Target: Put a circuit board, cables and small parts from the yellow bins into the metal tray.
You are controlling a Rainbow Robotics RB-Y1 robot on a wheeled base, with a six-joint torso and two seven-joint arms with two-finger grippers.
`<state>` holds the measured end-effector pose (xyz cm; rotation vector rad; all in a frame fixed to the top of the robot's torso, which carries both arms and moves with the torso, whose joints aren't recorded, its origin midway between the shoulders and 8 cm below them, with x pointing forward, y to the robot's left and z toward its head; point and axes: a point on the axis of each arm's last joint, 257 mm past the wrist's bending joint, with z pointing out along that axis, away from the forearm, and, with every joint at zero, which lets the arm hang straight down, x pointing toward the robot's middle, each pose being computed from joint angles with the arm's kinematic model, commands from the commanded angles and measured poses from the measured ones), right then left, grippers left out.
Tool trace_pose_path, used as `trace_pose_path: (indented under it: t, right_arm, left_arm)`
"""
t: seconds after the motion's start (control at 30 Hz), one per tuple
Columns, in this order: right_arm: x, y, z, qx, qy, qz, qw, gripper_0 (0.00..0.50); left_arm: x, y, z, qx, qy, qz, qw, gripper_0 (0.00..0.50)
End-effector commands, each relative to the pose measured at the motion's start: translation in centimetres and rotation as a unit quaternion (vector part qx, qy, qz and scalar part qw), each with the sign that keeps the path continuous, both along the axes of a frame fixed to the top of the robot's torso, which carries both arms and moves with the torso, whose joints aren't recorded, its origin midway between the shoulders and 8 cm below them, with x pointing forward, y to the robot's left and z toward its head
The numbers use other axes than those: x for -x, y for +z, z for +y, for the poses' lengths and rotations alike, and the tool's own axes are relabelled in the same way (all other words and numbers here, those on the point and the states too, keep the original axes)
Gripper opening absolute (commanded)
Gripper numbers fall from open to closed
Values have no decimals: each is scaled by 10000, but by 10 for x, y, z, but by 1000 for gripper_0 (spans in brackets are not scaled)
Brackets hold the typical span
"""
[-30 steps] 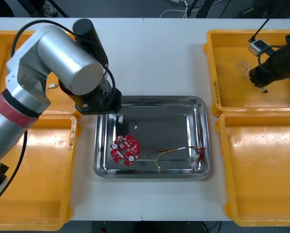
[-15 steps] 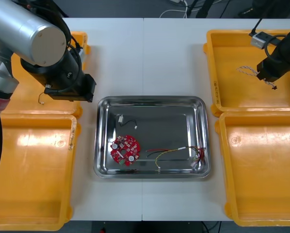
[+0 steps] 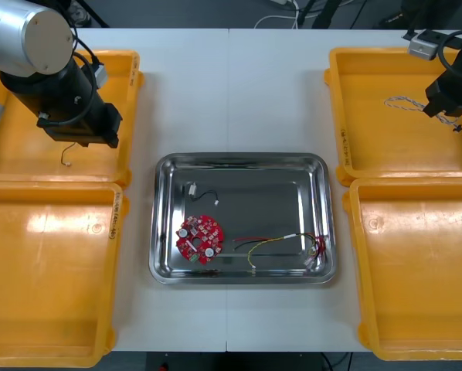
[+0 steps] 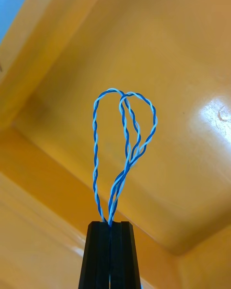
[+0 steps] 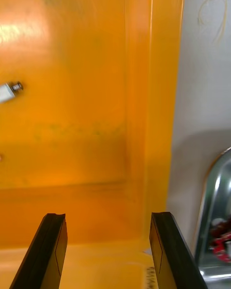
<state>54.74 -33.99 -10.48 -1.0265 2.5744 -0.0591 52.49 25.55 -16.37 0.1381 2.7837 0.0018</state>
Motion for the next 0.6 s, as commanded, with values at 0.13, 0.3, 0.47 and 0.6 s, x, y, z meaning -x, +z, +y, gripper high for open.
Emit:
trace_pose_path:
  t: [0.13,0.3,0.47,0.6]
  right_arm:
    - [1,45,13,180,130,-700,9973,0]
    - [8,49,34,296,476,-1078,9926,0]
    - [17,50,63,575,994,-1307,9847,0]
    - [26,43,90,715,1419,-1329,9783,0]
  left_arm:
    - [-38,41,45,-264,-93,-647,9975,500]
    - [-53,42,54,-257,-29,-861,9959,500]
    - [-66,38,62,-241,0,-1027,9944,500]
    - [-76,34,69,-307,-138,-1139,9929,500]
